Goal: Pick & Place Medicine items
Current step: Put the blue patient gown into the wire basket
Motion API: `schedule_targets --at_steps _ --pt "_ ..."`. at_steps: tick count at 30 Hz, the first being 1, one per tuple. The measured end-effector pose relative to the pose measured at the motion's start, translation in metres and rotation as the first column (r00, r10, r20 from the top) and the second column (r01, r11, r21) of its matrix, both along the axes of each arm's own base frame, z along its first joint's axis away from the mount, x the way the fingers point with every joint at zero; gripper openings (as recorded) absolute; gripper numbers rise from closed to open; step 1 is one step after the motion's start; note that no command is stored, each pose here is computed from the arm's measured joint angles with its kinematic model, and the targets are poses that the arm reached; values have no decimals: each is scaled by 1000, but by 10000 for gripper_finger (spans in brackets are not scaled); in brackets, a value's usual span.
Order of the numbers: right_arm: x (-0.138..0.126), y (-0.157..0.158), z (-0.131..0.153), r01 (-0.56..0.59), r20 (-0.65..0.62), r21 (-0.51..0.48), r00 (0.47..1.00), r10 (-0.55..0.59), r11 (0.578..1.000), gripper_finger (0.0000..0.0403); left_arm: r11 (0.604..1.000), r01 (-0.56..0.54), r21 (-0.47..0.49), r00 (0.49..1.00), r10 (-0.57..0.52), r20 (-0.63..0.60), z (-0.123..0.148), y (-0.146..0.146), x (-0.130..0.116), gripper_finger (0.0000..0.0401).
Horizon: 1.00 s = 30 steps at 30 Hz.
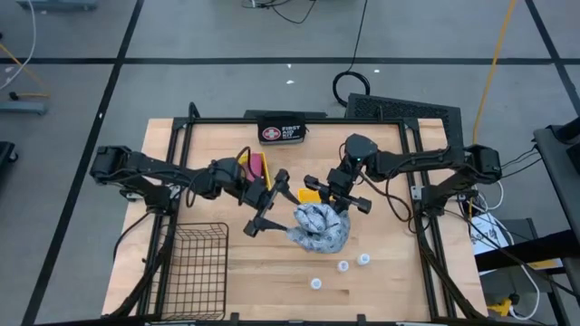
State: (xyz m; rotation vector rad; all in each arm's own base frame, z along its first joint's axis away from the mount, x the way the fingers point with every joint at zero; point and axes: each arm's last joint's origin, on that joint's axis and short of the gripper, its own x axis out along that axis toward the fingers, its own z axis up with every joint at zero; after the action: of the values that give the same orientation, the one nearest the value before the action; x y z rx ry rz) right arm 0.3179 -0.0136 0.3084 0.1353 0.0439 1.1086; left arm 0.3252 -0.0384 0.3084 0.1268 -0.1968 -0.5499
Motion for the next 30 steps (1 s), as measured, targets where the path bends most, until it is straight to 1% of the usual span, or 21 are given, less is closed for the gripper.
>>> schedule_targets --at_steps 7,11,13,15,18,20,22,25,27,30 --pt "0 -2 -1 -5 -12 1 1000 5 1000 41 1000 1 -22 1000 -2 -15 0 0 0 325" --pt "-1 -2 -1 -15 -12 0 1000 15 1000 41 999 -7 -51 1000 6 -31 1 1 0 321" --pt "-1 -2 0 -16 -9 -1 1000 16 1000 41 998 -12 -64 999 10 -45 6 4 -5 315" --pt "-5 -4 5 -11 -11 4 1000 11 1000 41 998 -30 -48 998 28 -48 13 9 -13 308" --pt "-14 -8 16 -15 13 0 1000 15 1000 41 997 -80 -15 994 79 -69 23 18 -26 297" --pt "-21 -11 22 -18 19 -4 1000 18 1000 41 993 -117 -21 992 116 -52 30 23 -32 290" --pt "-28 -16 29 2 35 -9 999 -1 1000 41 990 -131 -51 991 129 -43 38 26 -39 285" --pt "-38 -22 35 24 56 -24 998 -23 999 41 987 -130 -97 991 126 -50 41 27 -40 280" --pt "-41 -25 37 47 52 -27 998 -46 999 41 984 -151 -93 987 146 -59 38 27 -38 277" --pt "-44 -29 37 113 56 -33 992 -111 993 41 977 -189 -96 981 185 -53 37 28 -36 274"
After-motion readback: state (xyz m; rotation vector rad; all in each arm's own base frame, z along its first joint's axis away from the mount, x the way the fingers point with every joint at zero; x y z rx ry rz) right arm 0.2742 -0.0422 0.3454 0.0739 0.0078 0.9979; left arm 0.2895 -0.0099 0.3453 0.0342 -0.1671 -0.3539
